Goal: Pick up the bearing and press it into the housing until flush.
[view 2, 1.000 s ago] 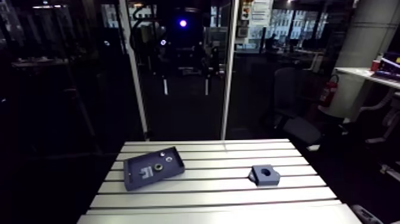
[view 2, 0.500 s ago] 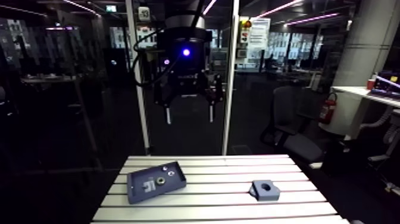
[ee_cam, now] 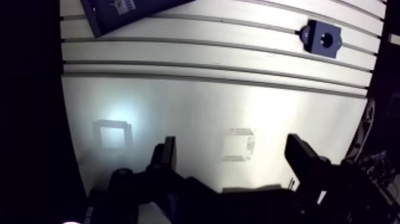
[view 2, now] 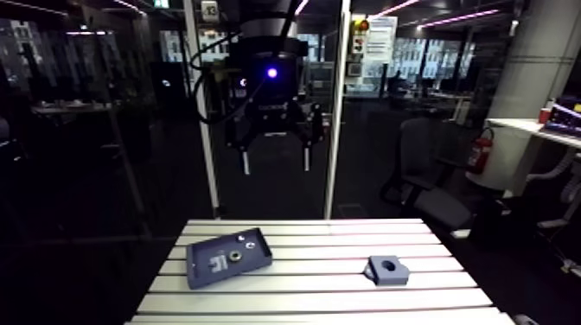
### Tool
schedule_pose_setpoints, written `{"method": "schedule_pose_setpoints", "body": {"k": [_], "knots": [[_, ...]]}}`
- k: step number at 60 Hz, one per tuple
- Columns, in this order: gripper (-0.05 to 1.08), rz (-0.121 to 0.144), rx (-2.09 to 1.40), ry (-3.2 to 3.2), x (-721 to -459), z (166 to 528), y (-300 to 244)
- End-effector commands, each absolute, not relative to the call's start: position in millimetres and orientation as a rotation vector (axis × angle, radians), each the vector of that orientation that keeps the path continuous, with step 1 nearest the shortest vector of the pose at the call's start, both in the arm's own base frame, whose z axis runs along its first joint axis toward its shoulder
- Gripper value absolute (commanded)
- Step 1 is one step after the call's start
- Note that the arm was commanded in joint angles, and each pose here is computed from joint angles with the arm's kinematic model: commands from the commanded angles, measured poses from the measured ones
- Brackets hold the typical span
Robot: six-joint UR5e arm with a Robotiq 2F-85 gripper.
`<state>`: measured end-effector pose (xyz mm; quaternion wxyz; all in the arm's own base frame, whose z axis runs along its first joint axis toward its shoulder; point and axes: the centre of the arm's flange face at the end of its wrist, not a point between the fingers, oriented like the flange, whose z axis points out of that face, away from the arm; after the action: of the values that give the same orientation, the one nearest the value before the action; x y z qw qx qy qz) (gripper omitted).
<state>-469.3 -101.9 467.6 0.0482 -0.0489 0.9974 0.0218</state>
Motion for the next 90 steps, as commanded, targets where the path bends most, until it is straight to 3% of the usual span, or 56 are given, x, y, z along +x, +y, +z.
{"method": "schedule_pose_setpoints", "body": {"k": [1, 17, 43, 58, 77, 90], "knots": [[0.01, 0.057, -0.226, 3.067, -488.5, 453.0, -112.4], [0.01, 0.055, -0.272, 3.077, -509.6, 428.3, -118.2], [0.01, 0.049, -0.353, 3.07, -565.7, 346.2, -143.1], [0.01, 0.057, -0.464, 3.093, -579.9, 313.9, -171.4], [0.01, 0.05, -0.45, 3.052, -593.7, 262.2, -191.6], [0.01, 0.048, -0.438, 3.046, -593.3, 251.3, -197.5]]}}
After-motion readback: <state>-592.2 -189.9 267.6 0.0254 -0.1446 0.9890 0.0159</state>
